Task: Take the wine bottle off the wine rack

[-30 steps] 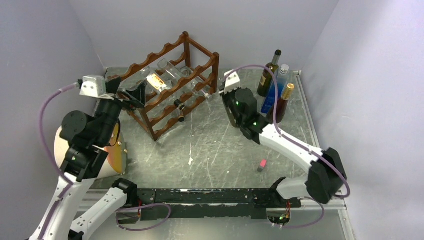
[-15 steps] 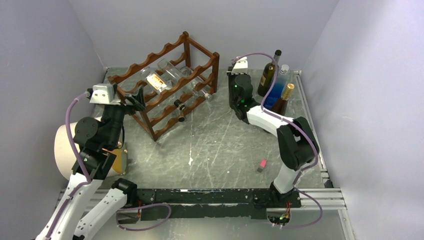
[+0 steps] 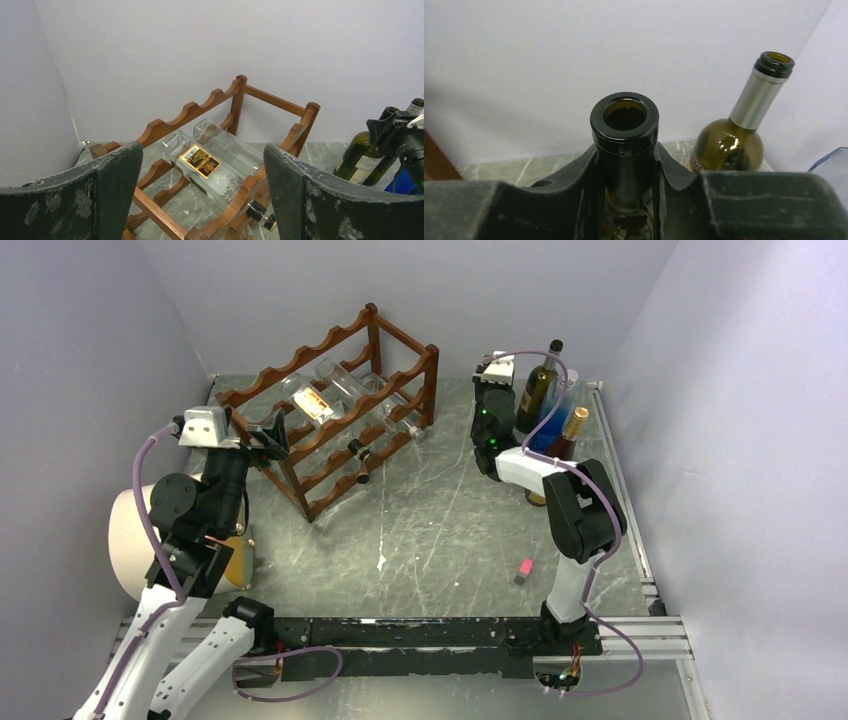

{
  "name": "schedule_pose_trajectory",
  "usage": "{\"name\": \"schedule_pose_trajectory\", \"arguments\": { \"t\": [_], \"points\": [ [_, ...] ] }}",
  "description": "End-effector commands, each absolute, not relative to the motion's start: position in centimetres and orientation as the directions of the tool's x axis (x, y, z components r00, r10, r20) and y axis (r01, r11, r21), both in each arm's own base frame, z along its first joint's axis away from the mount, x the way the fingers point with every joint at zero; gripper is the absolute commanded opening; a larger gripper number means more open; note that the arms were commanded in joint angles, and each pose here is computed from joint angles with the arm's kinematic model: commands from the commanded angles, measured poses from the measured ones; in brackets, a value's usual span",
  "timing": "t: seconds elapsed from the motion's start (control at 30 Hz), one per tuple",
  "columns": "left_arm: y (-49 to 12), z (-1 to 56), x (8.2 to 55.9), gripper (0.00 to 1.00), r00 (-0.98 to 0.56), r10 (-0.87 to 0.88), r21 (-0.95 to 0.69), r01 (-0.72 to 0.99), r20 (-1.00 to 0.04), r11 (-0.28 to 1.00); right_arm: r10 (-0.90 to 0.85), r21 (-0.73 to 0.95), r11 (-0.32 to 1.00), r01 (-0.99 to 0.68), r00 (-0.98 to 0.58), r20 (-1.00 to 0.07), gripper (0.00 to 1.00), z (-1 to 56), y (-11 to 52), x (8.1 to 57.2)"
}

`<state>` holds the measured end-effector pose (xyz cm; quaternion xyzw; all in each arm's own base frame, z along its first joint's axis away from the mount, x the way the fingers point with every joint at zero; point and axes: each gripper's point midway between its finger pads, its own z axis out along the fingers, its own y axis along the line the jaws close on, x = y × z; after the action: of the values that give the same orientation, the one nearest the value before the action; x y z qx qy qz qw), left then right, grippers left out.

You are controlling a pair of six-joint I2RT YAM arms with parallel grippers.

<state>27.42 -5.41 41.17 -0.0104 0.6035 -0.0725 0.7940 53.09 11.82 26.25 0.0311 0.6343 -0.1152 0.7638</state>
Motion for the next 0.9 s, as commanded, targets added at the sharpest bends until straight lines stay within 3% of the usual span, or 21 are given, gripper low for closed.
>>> {"name": "schedule_pose_trajectory", "arguments": {
  "t": [0.0,0.3,0.47,0.87],
  "points": [
    [-5.0,42.0,27.1,0.93,0.292,-0.147,-0.123,0.098,-0.945,0.987,-0.064,0.034,0.955,0.294,0.317,-0.946,0.05,30.0,10.1,52.7],
    [-5.0,42.2,26.8,0.93,0.298,-0.154,-0.128,0.103,-0.942,0.986,-0.054,0.028,0.955,0.295,0.266,-0.962,0.41,28.4,9.9,52.5],
    [-4.9,42.1,26.9,0.93,0.292,-0.156,-0.131,0.102,-0.944,0.986,-0.043,0.031,0.958,0.284,0.251,-0.967,0.67,28.5,9.9,52.1],
    [-5.2,42.5,26.3,0.93,0.297,-0.186,-0.152,0.133,-0.937,0.979,-0.065,-0.017,0.976,0.216,0.215,-0.975,0.89,34.4,11.7,47.8]
  ]
}}
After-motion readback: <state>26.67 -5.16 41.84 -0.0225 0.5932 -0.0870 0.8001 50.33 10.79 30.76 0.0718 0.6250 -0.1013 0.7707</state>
